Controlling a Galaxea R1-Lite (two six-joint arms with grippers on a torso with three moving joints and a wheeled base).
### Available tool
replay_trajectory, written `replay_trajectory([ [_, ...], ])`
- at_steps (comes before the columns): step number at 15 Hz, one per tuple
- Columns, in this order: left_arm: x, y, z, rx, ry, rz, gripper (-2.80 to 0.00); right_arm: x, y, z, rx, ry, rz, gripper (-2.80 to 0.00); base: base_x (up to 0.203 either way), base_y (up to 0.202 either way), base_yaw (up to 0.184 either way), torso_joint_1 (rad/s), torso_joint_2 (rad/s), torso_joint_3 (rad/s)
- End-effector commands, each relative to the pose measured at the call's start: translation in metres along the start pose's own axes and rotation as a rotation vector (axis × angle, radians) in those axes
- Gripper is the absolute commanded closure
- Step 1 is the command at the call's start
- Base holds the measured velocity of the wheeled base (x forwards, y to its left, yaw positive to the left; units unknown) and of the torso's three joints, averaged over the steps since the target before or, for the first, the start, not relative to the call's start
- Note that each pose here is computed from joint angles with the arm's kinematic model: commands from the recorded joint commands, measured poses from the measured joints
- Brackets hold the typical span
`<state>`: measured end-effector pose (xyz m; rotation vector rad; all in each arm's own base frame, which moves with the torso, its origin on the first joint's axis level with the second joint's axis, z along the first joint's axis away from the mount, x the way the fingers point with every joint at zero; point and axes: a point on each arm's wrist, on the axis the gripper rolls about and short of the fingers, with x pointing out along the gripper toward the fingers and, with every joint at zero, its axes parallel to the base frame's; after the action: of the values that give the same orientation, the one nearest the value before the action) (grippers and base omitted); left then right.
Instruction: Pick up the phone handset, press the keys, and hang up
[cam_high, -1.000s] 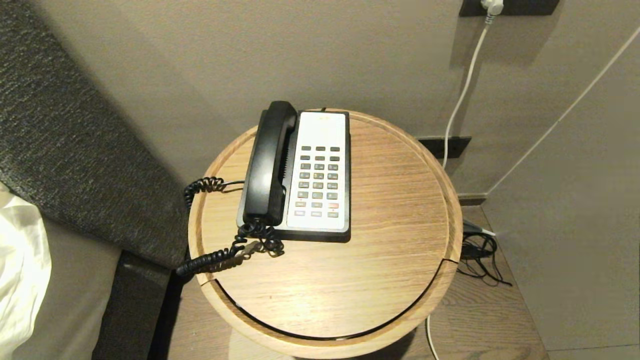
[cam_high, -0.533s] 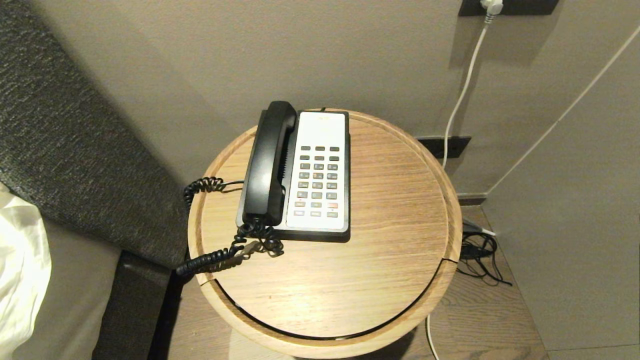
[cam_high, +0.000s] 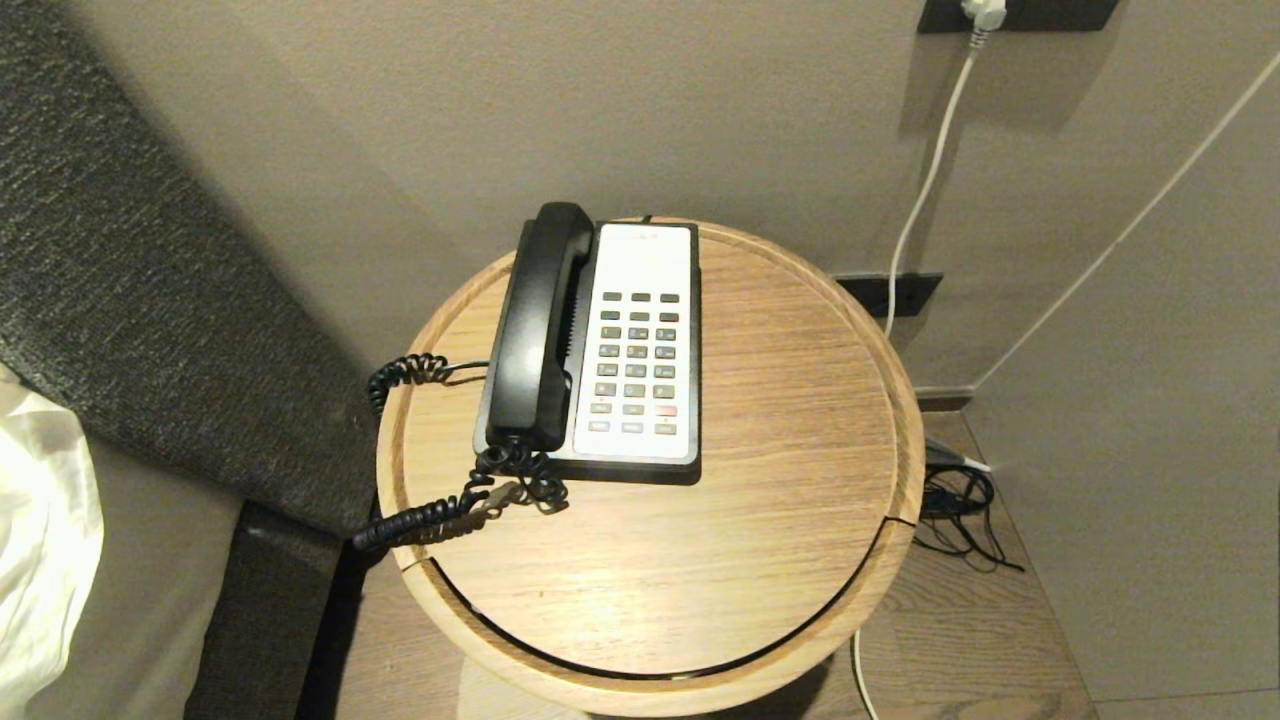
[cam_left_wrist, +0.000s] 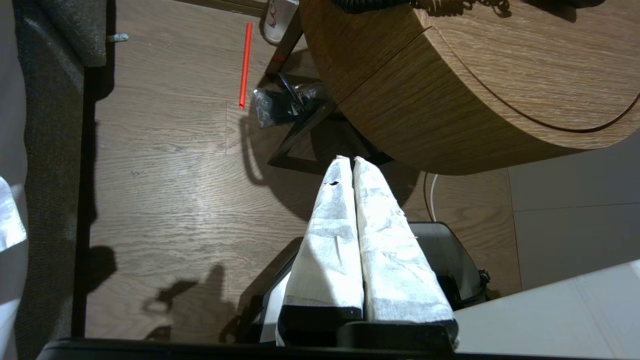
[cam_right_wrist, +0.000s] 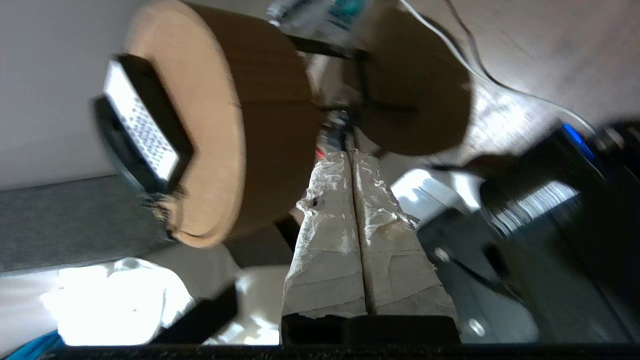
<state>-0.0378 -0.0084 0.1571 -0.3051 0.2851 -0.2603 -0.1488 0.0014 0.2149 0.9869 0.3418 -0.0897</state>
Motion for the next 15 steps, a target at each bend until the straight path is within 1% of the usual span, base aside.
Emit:
replay_trajectory([
  [1,0.0,0.001,-0.002,-0.001,-0.001,0.007,0.0,-0.008,-0.019,-0.015,-0.004,-0.011,0.009,0.0,0.0,0.0,0.0,0.0,0.0,0.0],
  [3,0.001,0.001,-0.003,0.003,0.004,0.012,0.0,-0.004,-0.027,-0.02,-0.069,0.0,-0.01,0.0,0.0,0.0,0.0,0.0,0.0,0.0],
  [5,0.005,0.002,-0.002,0.029,0.038,-0.017,0.0,-0.005,-0.027,-0.02,-0.068,-0.003,-0.008,0.0,0.0,0.0,0.0,0.0,0.0,0.0],
  [6,0.007,0.002,-0.003,0.05,0.058,-0.06,0.0,-0.005,-0.027,-0.02,-0.065,0.001,-0.014,0.0,0.0,0.0,0.0,0.0,0.0,0.0],
  [7,0.009,0.003,-0.008,0.057,0.079,-0.085,0.0,-0.005,-0.027,-0.02,-0.066,0.001,-0.014,0.0,0.0,0.0,0.0,0.0,0.0,0.0],
  [10,0.009,0.009,-0.029,0.067,0.084,-0.114,0.0,-0.004,-0.028,-0.021,-0.056,0.007,-0.023,0.0,0.0,0.0,0.0,0.0,0.0,0.0],
  [11,0.01,0.009,-0.029,0.067,0.086,-0.108,0.0,-0.004,-0.029,-0.021,-0.056,0.009,-0.025,0.0,0.0,0.0,0.0,0.0,0.0,0.0],
  [13,0.012,0.012,-0.034,0.064,0.089,-0.055,0.0,-0.002,-0.03,-0.022,-0.054,0.017,-0.037,0.0,0.0,0.0,0.0,0.0,0.0,0.0],
  [14,0.012,0.013,-0.035,0.068,0.078,-0.029,0.0,0.001,-0.031,-0.022,-0.054,0.026,-0.052,0.0,0.0,0.0,0.0,0.0,0.0,0.0],
  [15,0.012,0.015,-0.04,0.086,0.073,-0.025,0.0,0.004,-0.032,-0.023,-0.053,0.033,-0.061,0.0,0.0,0.0,0.0,0.0,0.0,0.0],
])
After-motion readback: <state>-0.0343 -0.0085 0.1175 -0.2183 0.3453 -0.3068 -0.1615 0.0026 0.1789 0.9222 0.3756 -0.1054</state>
